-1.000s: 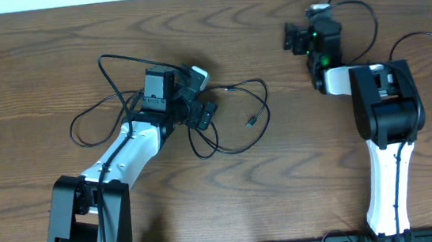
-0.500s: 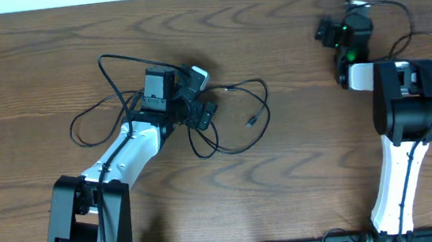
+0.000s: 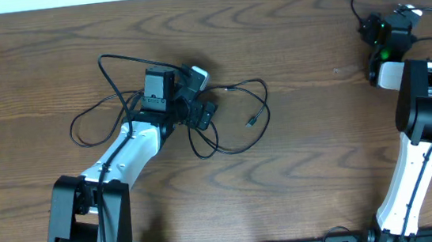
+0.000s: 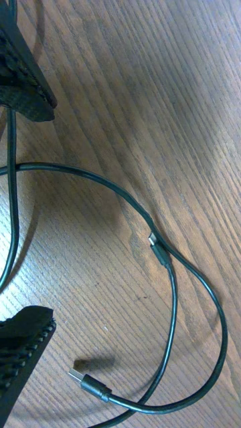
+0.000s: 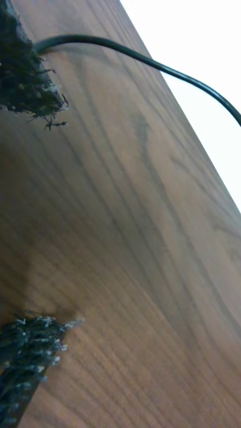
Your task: Untangle cables
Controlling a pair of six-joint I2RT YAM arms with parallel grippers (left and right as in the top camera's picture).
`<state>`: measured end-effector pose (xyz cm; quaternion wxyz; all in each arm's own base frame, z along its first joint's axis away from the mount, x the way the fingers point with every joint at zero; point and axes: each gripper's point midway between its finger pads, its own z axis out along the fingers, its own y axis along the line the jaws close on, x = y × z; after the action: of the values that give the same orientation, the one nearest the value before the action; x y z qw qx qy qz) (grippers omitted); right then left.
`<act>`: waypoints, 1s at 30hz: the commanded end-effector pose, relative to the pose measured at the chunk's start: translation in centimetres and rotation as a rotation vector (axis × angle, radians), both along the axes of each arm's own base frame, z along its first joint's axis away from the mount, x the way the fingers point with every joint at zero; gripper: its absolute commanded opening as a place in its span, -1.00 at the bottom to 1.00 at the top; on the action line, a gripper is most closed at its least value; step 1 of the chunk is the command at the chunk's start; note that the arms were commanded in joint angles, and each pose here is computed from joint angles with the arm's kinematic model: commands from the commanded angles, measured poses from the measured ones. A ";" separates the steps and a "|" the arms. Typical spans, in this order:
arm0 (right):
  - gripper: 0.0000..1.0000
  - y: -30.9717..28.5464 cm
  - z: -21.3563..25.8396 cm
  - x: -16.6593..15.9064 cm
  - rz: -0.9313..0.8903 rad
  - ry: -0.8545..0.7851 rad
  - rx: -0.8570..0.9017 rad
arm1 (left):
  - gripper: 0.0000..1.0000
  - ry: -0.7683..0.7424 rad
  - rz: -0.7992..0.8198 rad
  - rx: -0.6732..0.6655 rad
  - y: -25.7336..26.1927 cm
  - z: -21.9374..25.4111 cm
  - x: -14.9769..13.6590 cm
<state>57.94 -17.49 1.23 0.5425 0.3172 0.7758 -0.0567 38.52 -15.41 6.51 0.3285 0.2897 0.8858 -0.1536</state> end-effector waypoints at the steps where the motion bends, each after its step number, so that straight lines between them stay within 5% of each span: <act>1: 0.95 0.3 -2.8 -1.0 -0.003 0.033 0.079 | 0.86 0.003 -0.001 -0.007 0.0 0.0 0.0; 13: 0.89 8.5 3.9 2.9 0.426 -0.195 0.163 | 0.86 0.003 -0.001 -0.007 0.0 0.0 0.0; 25: 0.99 22.8 11.3 3.4 0.835 -0.237 -0.253 | 0.86 0.003 -0.001 -0.007 0.0 0.0 0.0; 30: 0.98 27.0 10.7 2.9 0.877 -0.223 -0.230 | 0.87 0.003 -0.001 -0.007 0.0 0.0 0.0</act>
<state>61.16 8.11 12.14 0.6314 -0.0769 0.7595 0.1364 38.51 -15.42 6.51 0.3285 0.2898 0.8858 -0.1535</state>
